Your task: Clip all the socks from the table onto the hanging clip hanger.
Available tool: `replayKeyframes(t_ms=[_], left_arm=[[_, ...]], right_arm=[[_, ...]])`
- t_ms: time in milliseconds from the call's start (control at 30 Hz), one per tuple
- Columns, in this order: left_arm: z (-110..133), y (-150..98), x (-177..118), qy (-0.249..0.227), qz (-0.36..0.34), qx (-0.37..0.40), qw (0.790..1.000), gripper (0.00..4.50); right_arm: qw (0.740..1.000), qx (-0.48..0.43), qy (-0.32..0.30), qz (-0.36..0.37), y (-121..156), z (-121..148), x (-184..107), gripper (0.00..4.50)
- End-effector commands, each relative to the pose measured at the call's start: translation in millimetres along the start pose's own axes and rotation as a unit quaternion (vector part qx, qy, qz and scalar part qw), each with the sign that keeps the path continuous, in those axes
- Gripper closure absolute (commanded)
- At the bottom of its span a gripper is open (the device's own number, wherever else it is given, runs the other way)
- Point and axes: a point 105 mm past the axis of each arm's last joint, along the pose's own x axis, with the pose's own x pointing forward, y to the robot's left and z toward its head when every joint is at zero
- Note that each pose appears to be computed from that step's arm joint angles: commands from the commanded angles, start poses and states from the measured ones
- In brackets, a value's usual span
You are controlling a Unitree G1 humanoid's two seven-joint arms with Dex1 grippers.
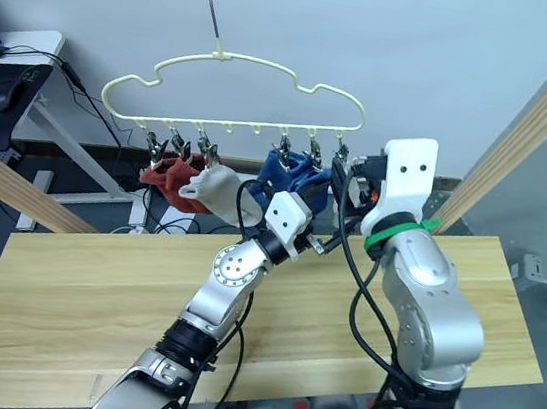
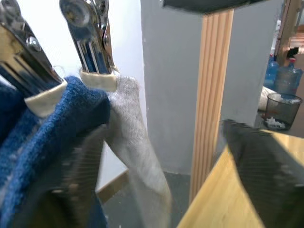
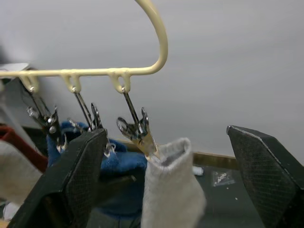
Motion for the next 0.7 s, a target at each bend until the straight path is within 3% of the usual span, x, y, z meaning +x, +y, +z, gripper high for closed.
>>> replayKeyframes(t_ms=[33,167,367,567,700], left_arm=[[14.1,-2.2,-6.8,-0.014,-0.020,-0.008,1.000,0.02],[18.0,-6.6,-27.7,0.005,-0.060,-0.035,0.998,0.02],[21.8,8.8,-86.4,0.084,-0.065,-0.058,0.993,0.02],[18.7,51.3,-150.8,0.200,0.021,-0.017,0.979,0.02],[23.2,100.5,-208.3,0.292,0.103,0.052,0.950,0.02]], right_arm=[[0.998,-0.029,-0.028,0.054,0.6,13.7,-18.2,0.26],[0.990,-0.063,0.006,0.124,2.0,3.0,-33.3,0.26],[0.966,-0.121,0.050,0.222,6.8,-14.1,-51.0,0.26],[0.943,-0.160,0.075,0.282,-1.2,-27.2,-60.4,0.26],[0.933,-0.172,0.097,0.300,-23.6,-31.2,-64.2,0.26]])
